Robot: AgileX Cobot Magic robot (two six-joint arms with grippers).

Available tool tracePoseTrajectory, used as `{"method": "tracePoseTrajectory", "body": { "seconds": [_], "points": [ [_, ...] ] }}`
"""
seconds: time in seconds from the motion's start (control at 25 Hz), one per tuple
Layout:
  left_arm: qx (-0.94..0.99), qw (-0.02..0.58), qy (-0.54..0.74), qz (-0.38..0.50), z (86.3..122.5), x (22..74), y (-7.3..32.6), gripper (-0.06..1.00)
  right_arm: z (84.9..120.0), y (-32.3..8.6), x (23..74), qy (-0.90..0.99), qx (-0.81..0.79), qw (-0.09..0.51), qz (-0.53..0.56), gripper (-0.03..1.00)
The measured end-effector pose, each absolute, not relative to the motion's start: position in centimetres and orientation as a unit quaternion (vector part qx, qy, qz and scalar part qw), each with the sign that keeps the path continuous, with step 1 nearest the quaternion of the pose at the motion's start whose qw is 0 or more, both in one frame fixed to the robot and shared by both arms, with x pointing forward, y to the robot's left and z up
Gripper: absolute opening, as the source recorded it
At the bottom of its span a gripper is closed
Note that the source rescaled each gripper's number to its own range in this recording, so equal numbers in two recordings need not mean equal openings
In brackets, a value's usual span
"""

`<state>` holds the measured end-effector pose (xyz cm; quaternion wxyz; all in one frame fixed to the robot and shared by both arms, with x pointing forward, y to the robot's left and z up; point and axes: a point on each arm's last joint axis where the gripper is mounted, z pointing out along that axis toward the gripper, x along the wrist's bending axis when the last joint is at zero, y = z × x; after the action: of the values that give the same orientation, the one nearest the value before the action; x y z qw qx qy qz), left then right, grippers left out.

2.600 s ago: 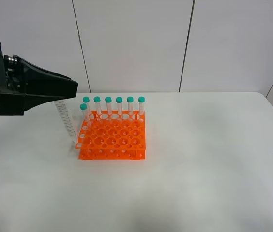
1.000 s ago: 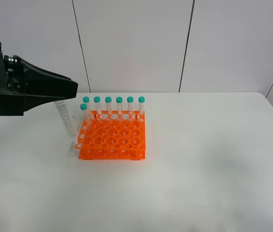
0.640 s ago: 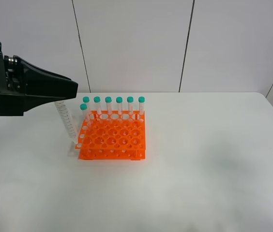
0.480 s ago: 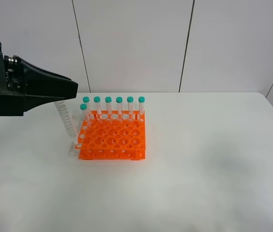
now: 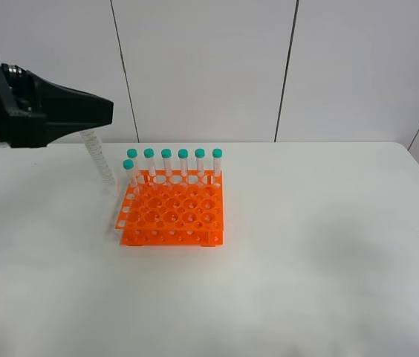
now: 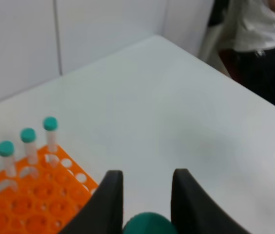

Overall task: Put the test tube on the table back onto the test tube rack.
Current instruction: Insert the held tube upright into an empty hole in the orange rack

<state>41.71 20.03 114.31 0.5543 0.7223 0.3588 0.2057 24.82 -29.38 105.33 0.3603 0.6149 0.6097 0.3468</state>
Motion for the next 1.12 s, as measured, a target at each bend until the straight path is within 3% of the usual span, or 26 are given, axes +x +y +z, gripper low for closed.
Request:
{"method": "tracePoseTrajectory", "body": {
  "seconds": [0.48, 1.12],
  "points": [
    [0.686, 0.565, 0.386, 0.247, 114.8, 42.6, 20.6, 0.01, 105.3, -29.4, 24.8, 0.610, 0.615, 0.360, 0.347, 0.86],
    [0.673, 0.486, 0.478, 0.288, 110.0, 48.9, 20.5, 0.01, 105.3, -29.3, 24.8, 0.610, 0.615, 0.359, 0.348, 0.86]
  ]
}}
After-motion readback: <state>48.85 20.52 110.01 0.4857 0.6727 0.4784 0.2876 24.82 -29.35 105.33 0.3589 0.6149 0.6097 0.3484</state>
